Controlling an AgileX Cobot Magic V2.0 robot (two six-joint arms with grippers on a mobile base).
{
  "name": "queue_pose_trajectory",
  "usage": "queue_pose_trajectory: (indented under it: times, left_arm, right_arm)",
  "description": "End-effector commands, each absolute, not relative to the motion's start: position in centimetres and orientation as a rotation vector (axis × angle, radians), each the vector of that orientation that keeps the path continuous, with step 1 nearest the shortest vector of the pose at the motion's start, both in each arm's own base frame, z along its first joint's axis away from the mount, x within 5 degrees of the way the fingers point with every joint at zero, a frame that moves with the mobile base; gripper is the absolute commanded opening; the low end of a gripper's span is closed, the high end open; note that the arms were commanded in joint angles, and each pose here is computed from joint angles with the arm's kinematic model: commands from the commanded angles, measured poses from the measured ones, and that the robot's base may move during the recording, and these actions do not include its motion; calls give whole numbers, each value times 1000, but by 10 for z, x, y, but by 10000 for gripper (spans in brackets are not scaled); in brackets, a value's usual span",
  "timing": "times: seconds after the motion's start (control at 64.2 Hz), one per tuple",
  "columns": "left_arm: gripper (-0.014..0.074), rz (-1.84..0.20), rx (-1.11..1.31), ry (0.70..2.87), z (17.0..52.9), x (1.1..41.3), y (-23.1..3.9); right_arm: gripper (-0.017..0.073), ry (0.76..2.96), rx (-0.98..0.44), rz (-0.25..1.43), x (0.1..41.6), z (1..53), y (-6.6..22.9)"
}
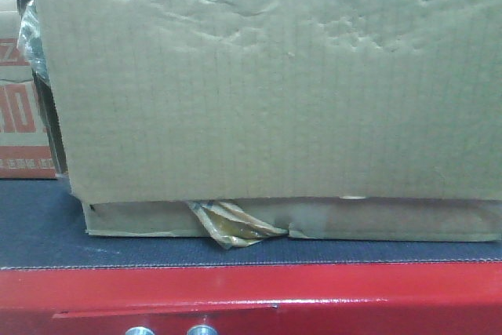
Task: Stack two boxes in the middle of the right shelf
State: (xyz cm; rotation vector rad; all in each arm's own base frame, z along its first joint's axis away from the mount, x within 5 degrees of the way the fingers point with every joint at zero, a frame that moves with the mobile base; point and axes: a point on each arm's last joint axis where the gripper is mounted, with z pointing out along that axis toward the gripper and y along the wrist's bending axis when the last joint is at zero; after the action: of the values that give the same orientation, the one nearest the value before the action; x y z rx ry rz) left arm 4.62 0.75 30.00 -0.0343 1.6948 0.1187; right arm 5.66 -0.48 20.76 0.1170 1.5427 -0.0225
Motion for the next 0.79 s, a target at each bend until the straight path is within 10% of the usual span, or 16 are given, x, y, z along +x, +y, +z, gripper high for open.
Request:
queue_pose_trajectory:
  times: [0.0,0.778]
  left_arm:
    - [-93,136,-44,1793,322,58,9]
    - [-93,62,-101,2321,379,219,13]
  right_arm:
    - [-162,1523,115,-27,56,209,-5]
    - [-162,1523,115,-27,56,209,-5]
